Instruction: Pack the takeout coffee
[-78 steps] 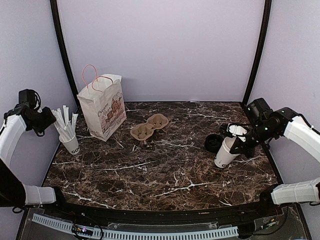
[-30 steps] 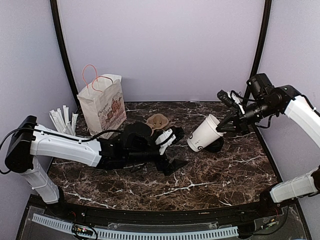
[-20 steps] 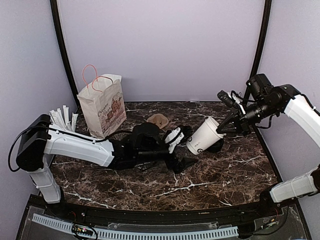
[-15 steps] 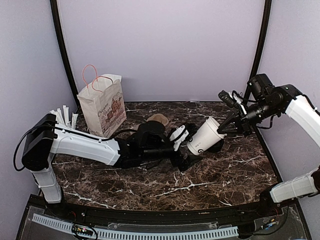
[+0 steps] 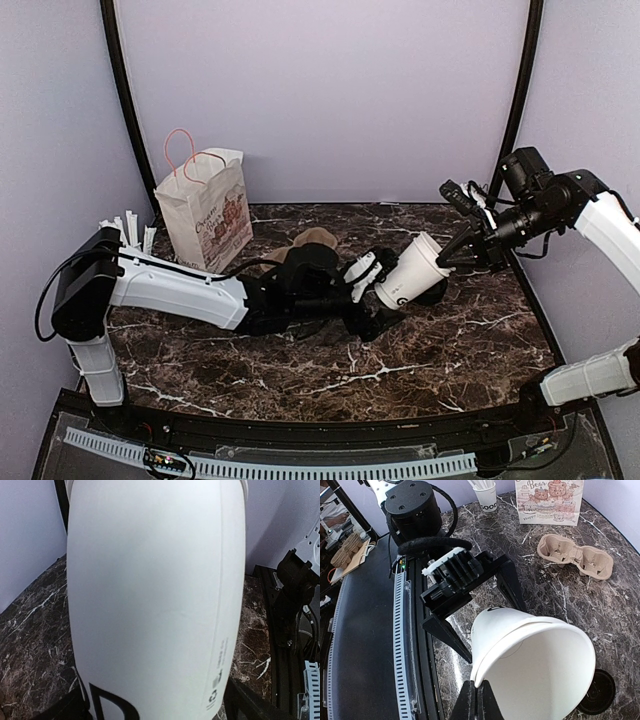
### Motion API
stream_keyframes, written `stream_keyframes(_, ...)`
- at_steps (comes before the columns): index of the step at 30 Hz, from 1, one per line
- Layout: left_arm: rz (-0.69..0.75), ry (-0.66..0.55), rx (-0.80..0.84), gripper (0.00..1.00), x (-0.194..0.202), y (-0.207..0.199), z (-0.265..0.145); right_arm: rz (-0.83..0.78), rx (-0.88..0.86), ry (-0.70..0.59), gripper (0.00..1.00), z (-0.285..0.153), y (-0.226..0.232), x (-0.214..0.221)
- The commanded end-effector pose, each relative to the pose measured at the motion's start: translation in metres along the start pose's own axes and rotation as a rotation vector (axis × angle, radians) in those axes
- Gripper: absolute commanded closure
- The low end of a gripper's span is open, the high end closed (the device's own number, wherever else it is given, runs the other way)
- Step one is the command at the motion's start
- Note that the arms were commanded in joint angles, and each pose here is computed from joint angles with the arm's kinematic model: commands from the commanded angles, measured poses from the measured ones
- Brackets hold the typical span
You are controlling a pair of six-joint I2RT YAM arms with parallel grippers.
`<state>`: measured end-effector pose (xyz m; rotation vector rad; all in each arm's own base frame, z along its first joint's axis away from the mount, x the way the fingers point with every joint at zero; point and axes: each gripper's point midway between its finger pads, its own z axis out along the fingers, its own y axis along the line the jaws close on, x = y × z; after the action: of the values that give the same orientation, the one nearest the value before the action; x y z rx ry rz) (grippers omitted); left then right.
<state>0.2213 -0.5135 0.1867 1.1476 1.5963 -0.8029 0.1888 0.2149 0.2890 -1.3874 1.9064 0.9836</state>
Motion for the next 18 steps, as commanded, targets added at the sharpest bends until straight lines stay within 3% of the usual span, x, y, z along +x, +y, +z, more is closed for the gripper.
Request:
stream_keyframes(1,-0.070,0.014,-0.024,0.11,-0.002,0.015,-0.003,-0.020,-0.003,-0.018,1.00,-0.003,0.003,-0.003)
stream_keyframes(18,-0.071,0.010,0.030,0.20,-0.007,0.011,0.006,-0.012,0.007,-0.007,1.00,-0.002,0.000,-0.001)
